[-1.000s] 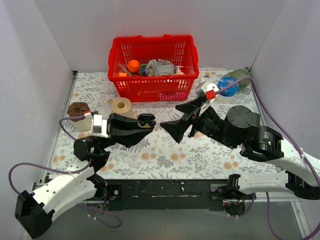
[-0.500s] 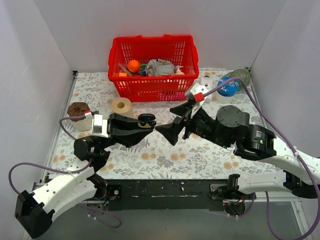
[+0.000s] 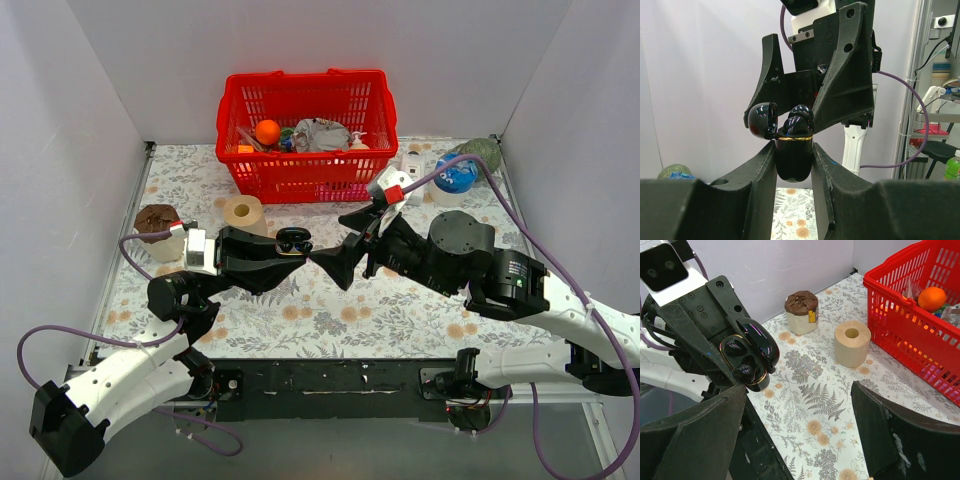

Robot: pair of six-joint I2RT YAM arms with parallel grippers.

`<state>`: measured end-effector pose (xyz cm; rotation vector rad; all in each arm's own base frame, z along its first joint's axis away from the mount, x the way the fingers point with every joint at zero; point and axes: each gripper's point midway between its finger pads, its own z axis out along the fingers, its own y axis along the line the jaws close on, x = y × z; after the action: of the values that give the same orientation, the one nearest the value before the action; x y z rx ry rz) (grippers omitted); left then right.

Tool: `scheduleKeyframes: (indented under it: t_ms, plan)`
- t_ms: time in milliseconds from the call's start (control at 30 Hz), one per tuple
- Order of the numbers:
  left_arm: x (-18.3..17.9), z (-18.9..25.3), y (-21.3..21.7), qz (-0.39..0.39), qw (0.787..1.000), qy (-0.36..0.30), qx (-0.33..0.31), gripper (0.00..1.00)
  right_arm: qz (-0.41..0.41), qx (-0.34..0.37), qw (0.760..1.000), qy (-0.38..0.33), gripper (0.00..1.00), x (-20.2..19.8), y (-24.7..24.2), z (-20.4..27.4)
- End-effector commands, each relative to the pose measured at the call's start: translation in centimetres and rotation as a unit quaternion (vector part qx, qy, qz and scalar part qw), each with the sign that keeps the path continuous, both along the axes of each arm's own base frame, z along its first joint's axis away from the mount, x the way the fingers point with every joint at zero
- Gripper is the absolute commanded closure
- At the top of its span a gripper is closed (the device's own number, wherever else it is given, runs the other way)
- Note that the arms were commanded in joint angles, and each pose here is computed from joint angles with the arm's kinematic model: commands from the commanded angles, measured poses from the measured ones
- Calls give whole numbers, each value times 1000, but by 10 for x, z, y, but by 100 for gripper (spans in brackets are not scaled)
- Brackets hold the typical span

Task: Insert the wireless bluetooth earbuds into the charging case
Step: Adjust the earbud with the charging case.

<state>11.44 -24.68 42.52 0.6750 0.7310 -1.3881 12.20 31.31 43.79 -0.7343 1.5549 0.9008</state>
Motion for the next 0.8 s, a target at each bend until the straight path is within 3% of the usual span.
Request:
scheduleKeyframes:
  t_ms: [0,767]
  plan:
    - [-7,10,3,-4,1000,-19,-7,100,-8,53,998,-21,7,2,-4,39]
    - [-8,7,4,-9,1000,-17,-12,100,-20,72,997,-11,7,8,9,52]
